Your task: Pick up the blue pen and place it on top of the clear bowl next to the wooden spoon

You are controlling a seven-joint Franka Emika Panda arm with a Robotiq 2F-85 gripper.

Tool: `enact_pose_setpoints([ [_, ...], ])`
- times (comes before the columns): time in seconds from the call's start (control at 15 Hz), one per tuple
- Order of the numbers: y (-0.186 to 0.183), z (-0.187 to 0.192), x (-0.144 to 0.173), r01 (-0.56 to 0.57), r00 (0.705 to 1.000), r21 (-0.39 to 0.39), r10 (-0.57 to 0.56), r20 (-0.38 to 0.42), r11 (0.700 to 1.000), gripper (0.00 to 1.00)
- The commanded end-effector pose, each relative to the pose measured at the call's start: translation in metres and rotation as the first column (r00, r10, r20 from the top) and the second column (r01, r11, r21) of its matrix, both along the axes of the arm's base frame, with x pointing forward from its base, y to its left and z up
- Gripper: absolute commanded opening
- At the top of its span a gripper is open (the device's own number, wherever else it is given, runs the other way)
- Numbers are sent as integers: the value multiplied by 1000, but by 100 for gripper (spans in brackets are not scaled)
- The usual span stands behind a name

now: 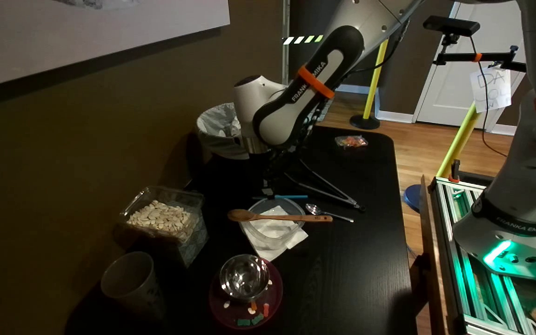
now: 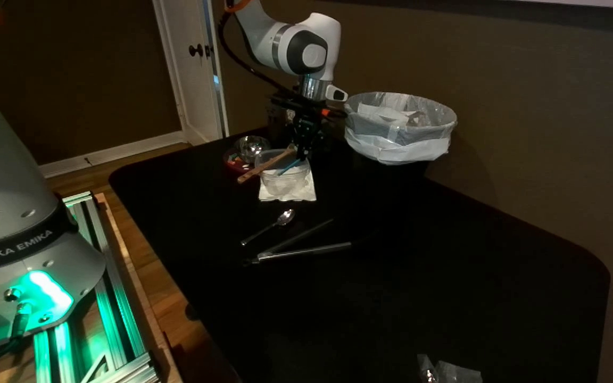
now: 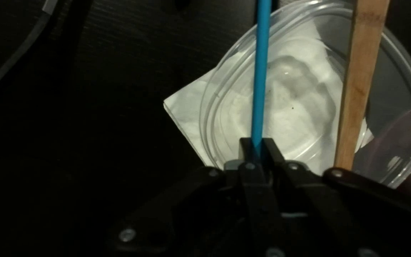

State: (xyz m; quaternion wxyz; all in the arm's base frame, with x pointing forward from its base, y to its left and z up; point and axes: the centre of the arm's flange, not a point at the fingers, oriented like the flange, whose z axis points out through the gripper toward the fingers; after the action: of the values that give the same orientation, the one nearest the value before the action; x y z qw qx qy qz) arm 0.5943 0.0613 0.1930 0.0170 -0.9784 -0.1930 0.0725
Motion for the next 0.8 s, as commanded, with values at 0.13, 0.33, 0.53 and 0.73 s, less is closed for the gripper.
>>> enact_pose_setpoints([
  [0.13, 1, -14, 13, 13, 1000, -34, -13, 23, 999, 2],
  [0.33, 2, -14, 18, 16, 1000, -40, -15, 21, 999, 2],
  [0.53, 4, -15, 19, 28, 1000, -32, -27, 16, 999, 34],
  [0.73, 8, -10, 12, 45, 999, -43, -45, -1, 998, 48],
])
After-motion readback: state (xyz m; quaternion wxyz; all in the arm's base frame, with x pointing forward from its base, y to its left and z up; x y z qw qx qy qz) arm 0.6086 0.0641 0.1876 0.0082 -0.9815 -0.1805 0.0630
